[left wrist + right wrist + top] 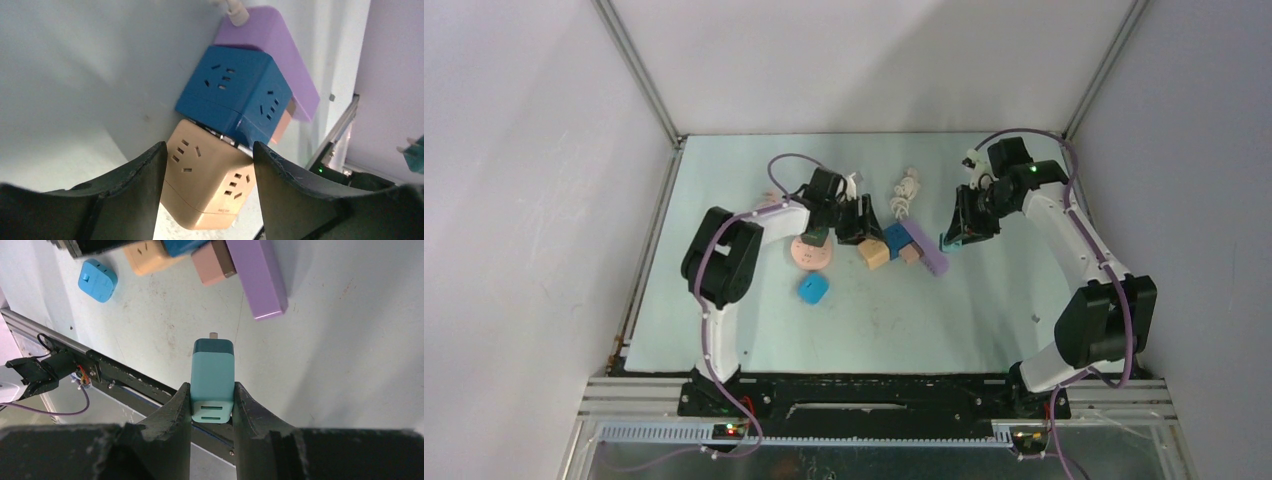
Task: Insert the plug
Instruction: Move the socket to the center of the board, then insert the plug into the socket.
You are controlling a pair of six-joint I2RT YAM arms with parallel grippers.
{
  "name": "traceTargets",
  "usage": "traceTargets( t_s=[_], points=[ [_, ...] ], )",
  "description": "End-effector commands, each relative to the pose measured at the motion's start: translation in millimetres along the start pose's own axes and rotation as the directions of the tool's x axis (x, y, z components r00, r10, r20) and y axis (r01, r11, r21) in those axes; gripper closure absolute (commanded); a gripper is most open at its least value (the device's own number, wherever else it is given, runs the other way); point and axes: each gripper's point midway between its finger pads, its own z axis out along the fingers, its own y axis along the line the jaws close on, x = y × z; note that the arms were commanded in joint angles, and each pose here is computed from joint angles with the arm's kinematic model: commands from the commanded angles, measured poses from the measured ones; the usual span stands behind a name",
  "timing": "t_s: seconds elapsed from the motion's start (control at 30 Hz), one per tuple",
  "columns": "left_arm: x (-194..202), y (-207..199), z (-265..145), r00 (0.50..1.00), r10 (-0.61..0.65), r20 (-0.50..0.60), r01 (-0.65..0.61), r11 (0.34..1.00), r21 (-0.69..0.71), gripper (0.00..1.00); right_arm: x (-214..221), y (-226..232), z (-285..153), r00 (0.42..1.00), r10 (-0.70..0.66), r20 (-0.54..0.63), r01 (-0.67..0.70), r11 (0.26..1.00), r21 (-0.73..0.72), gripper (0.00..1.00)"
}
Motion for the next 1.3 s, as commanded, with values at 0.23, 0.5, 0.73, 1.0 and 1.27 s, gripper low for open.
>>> traceTargets(
  t_s=[0.23, 0.5, 0.73, 1.0, 1.27],
  points=[
    [51, -100, -2, 0.999, 0.004, 0.045, -0.012, 0.983, 0.184, 0.32, -6, 2, -6, 1.0, -0.024, 0.009, 0.024, 1.0, -0.003, 1.0],
    [82, -125, 4, 0.997, -0.076, 0.018, 0.07, 0.971, 0.23, 0.29, -10, 0, -1, 1.0, -0.012, -0.008, 0.012, 1.0, 0.006, 1.0],
    [67, -111, -16, 0.993, 0.041, 0.113, -0.052, 0.994, 0.096, 0.26, -18, 1, 5, 0.998, 0.025, -0.06, -0.023, 0.999, 0.037, 1.0],
    [41, -59, -99, 0.916, 0.324, 0.238, -0.235, 0.911, -0.338, 0.22, -30, 13, 18, 0.977, 0.155, -0.144, -0.149, 0.987, 0.052, 1.0],
    [42, -17, -188, 0.811, 0.5, 0.304, -0.234, 0.753, -0.615, 0.18, -17, 9, 31, 0.95, 0.258, -0.174, -0.238, 0.963, 0.13, 1.0]
  ],
)
